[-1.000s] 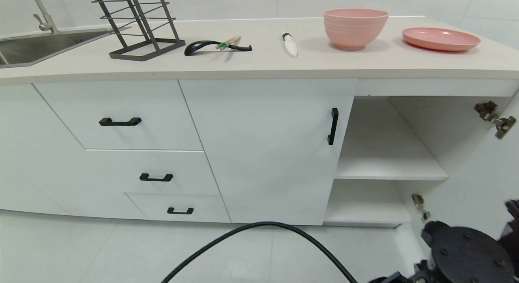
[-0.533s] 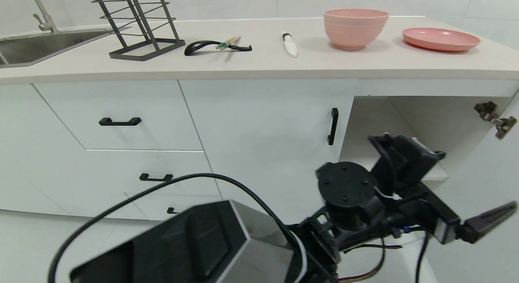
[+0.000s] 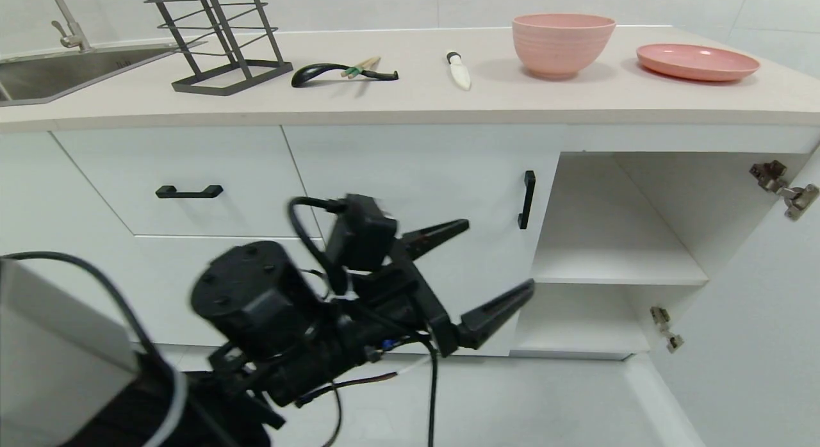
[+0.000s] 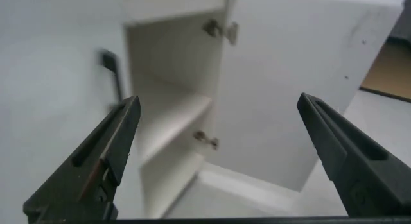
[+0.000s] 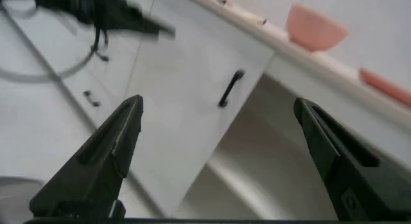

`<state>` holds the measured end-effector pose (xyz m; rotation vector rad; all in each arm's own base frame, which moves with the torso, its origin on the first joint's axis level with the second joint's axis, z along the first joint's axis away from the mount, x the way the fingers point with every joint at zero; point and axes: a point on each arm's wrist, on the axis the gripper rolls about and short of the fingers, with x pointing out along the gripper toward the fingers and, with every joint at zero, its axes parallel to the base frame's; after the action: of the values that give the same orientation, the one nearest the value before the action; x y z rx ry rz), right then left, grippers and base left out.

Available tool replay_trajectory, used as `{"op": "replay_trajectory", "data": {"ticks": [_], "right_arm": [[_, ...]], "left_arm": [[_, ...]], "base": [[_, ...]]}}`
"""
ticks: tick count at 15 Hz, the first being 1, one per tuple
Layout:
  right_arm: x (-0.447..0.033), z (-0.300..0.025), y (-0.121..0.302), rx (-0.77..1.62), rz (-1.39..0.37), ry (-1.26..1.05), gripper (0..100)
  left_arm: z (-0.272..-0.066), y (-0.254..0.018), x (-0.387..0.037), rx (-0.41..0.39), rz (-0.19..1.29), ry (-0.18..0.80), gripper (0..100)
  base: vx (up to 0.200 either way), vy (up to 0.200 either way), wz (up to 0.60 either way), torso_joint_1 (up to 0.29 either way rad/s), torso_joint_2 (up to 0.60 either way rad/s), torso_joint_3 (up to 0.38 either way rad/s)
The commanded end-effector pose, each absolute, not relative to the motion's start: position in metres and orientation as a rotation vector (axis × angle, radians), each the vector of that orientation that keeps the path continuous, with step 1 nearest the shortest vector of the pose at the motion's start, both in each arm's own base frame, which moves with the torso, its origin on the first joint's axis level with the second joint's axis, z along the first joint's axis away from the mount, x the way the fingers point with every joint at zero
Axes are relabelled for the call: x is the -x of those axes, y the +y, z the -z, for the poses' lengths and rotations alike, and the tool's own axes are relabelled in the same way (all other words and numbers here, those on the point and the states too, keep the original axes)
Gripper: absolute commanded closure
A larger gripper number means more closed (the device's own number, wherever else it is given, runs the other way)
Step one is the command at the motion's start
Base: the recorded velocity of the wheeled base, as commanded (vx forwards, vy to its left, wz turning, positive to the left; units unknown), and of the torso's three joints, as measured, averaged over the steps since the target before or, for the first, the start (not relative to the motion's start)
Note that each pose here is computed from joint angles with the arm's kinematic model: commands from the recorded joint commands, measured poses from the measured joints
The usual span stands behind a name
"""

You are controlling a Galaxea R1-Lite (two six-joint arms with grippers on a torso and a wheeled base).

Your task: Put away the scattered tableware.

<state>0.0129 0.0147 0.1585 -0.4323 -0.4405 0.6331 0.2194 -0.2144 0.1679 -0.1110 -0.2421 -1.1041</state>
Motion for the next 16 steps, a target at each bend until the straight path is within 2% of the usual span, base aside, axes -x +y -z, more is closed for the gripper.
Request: {"op": "replay_trajectory", "data": {"ticks": [1, 2, 3, 4, 6, 7, 9, 10, 11, 12, 13, 15, 16], "right_arm": [[0.021, -0.133, 0.016, 0.427, -0.641, -0.469, 0], [0.033, -0.112, 0.013, 0.36, -0.538, -0.436, 0], [0.031, -0.107, 0.012, 0.326, -0.51, -0.383, 0], [0.031, -0.107, 0.012, 0.317, -0.51, -0.378, 0], [0.029, -0.099, 0.012, 0.309, -0.548, -0.302, 0], [0.029, -0.095, 0.013, 0.302, -0.583, -0.273, 0], [0.028, -0.092, 0.013, 0.295, -0.592, -0.239, 0], [0.028, -0.092, 0.013, 0.291, -0.59, -0.236, 0], [0.027, -0.09, 0.012, 0.277, -0.55, -0.214, 0], [0.027, -0.089, 0.011, 0.269, -0.509, -0.193, 0], [0.024, -0.084, 0.007, 0.246, -0.315, -0.12, 0], [0.023, -0.077, 0.003, 0.131, -0.115, -0.026, 0], [0.023, -0.076, 0.001, 0.072, -0.049, -0.006, 0]], "left_arm": [[-0.21, -0.141, -0.175, 0.108, 0.992, -0.395, 0], [-0.204, -0.101, -0.14, 0.095, 0.926, -0.39, 0], [-0.197, -0.075, -0.122, 0.075, 0.847, -0.38, 0], [-0.188, -0.056, -0.108, 0.053, 0.768, -0.367, 0], [-0.181, -0.023, -0.081, -0.05, 0.529, -0.362, 0], [-0.174, -0.015, -0.057, -0.095, 0.469, -0.341, 0], [-0.139, -0.009, -0.006, -0.155, 0.462, -0.267, 0], [-0.122, -0.006, 0.011, -0.153, 0.461, -0.245, 0], [-0.103, -0.005, 0.02, -0.162, 0.445, -0.159, 0], [-0.103, -0.005, 0.018, -0.16, 0.421, -0.148, 0], [-0.096, -0.002, 0.016, -0.153, 0.295, -0.112, 0], [-0.08, 0.001, 0.015, -0.142, 0.172, 0.06, 0], [-0.082, 0.001, 0.015, -0.137, 0.121, 0.043, 0]], "base": [[0.0, 0.0, 0.0, 0.0, 0.0, 0.0], [0.0, 0.0, 0.0, 0.0, 0.0, 0.0], [0.0, 0.0, 0.0, 0.0, 0.0, 0.0], [0.0, 0.0, 0.0, 0.0, 0.0, 0.0], [0.0, 0.0, 0.0, 0.0, 0.0, 0.0], [0.0, 0.0, 0.0, 0.0, 0.0, 0.0], [0.0, 0.0, 0.0, 0.0, 0.0, 0.0], [0.0, 0.0, 0.0, 0.0, 0.0, 0.0], [0.0, 0.0, 0.0, 0.0, 0.0, 0.0], [0.0, 0.0, 0.0, 0.0, 0.0, 0.0], [0.0, 0.0, 0.0, 0.0, 0.0, 0.0], [0.0, 0.0, 0.0, 0.0, 0.0, 0.0], [0.0, 0.0, 0.0, 0.0, 0.0, 0.0]]}}
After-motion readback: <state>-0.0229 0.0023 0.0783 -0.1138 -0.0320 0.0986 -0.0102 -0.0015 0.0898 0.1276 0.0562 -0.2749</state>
